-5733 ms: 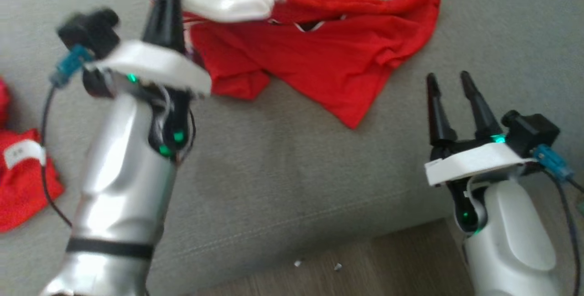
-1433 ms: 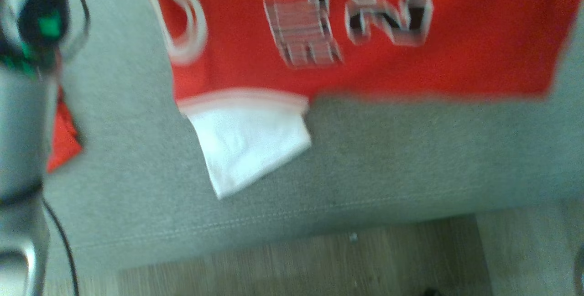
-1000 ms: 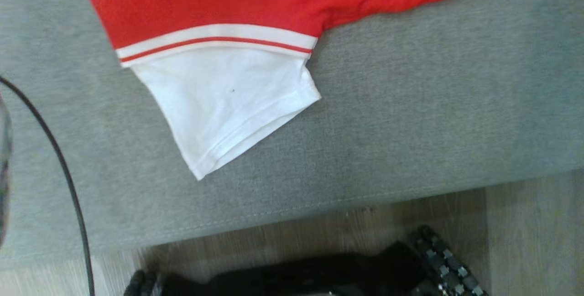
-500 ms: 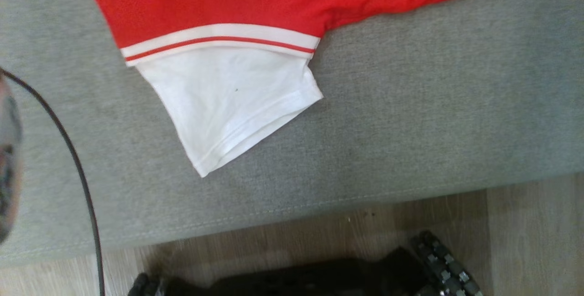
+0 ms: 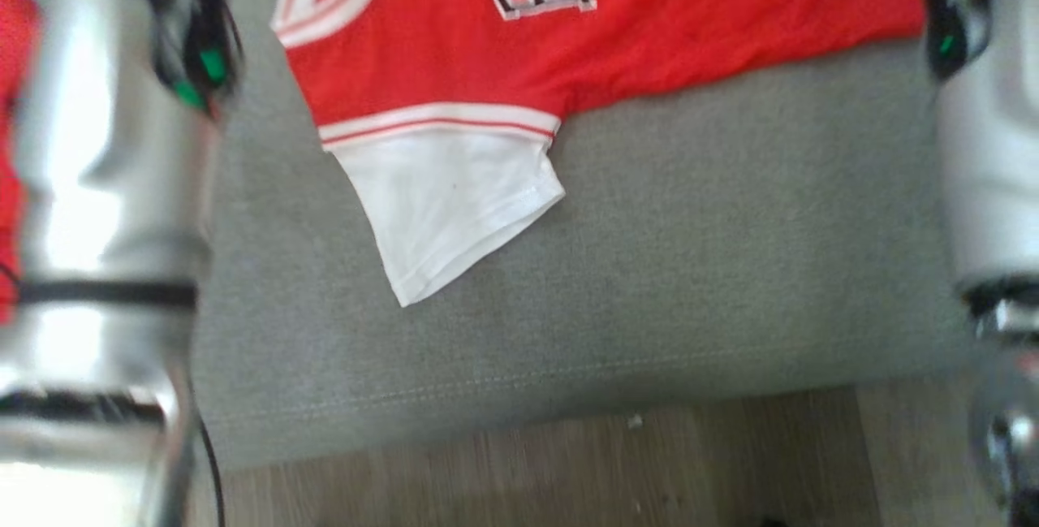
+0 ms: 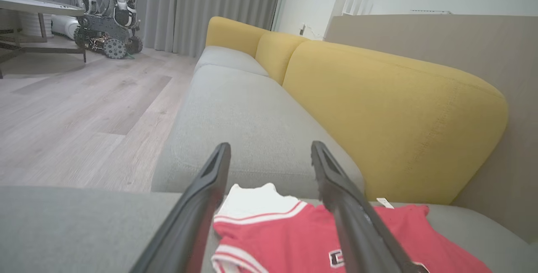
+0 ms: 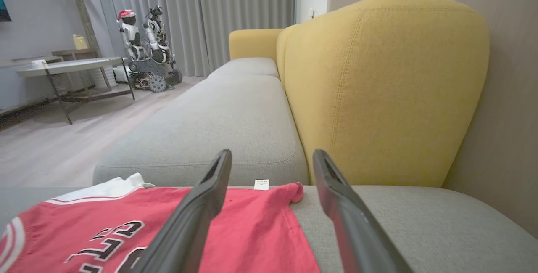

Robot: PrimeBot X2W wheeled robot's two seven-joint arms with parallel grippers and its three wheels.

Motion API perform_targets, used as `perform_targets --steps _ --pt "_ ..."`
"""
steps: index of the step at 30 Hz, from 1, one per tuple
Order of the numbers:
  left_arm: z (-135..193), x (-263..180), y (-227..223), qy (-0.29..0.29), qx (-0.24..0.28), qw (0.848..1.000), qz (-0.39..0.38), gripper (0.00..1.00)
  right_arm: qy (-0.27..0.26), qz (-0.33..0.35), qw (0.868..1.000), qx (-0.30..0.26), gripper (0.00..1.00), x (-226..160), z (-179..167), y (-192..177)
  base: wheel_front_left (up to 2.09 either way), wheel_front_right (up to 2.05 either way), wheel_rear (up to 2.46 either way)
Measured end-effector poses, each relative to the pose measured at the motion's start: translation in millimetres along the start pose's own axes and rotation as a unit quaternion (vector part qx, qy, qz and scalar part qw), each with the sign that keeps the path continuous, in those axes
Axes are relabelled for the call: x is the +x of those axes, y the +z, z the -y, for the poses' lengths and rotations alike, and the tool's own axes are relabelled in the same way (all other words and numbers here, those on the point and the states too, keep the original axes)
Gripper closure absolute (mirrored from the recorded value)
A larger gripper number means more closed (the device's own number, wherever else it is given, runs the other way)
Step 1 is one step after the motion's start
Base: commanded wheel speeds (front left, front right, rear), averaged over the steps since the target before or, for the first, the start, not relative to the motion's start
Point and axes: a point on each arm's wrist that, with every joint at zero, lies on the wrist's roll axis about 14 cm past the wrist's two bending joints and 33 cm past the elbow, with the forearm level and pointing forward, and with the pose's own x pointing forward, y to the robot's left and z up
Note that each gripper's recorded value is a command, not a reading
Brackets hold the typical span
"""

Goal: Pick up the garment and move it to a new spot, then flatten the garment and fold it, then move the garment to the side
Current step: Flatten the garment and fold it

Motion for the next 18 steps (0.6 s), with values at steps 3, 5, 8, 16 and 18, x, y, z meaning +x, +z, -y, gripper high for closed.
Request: perform_targets --steps 3,5,8,16,18 --pt "5 -34 1 0.004 -0.009 1.000 -0.010 0.00 0.013 0.016 1.000 0.007 0.00 -25 -10 13 0.00 0.00 0.00" --pt "7 -57 -1 0.008 -0.018 1.000 -0.017 0.00 0.020 0.022 0.999 0.016 0.00 -43 -16 17 0.00 0.00 0.00" --pt "9 -93 -5 0.016 -0.023 0.999 -0.029 0.00 0.027 0.028 0.999 0.026 0.00 -71 -22 18 0.00 0.00 0.00" --pt "22 -169 -18 0.037 -0.051 0.997 -0.050 0.00 0.015 0.043 0.997 0.064 0.00 -134 -24 20 0.00 0.00 0.00" --pt "23 -176 -20 0.041 -0.054 0.996 -0.052 0.00 0.013 0.042 0.997 0.069 0.00 -142 -25 18 0.00 0.00 0.00"
